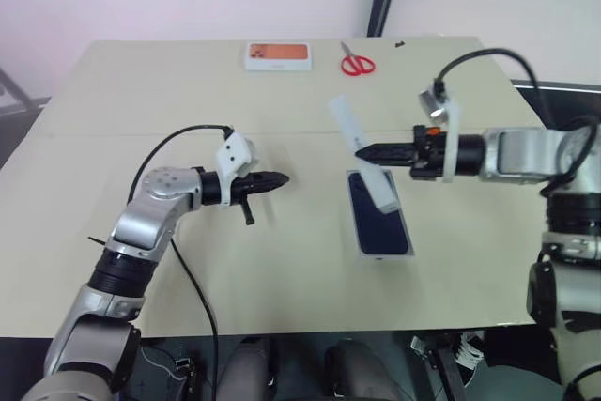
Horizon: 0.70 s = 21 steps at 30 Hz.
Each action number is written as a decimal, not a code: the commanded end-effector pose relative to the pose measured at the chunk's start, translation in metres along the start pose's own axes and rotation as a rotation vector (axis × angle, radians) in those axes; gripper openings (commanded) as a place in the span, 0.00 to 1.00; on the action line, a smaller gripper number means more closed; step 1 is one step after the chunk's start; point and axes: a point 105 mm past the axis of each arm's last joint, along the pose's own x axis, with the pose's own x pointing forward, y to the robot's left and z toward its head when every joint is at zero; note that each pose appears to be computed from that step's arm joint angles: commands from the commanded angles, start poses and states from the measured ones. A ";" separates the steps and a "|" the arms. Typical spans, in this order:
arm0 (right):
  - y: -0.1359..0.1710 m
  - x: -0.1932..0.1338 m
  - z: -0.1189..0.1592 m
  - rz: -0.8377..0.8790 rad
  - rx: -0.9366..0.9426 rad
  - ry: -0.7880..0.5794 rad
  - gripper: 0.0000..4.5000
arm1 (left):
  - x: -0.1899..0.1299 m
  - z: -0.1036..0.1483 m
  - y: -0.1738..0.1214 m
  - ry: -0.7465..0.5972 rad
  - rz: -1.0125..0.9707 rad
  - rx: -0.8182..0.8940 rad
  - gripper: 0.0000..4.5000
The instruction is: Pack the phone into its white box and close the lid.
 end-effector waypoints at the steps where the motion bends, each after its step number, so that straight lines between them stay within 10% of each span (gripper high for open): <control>1: 0.012 0.022 -0.009 0.029 0.008 -0.079 0.01 | -0.002 0.014 0.006 -0.040 0.023 0.049 0.00; 12: -0.001 0.042 -0.058 -0.389 0.534 -0.373 0.01 | 0.004 0.011 -0.003 -0.041 0.005 0.041 0.00; 21: -0.030 0.011 -0.029 -0.433 0.238 -0.336 0.88 | 0.028 0.015 -0.026 -0.062 -0.103 0.034 0.00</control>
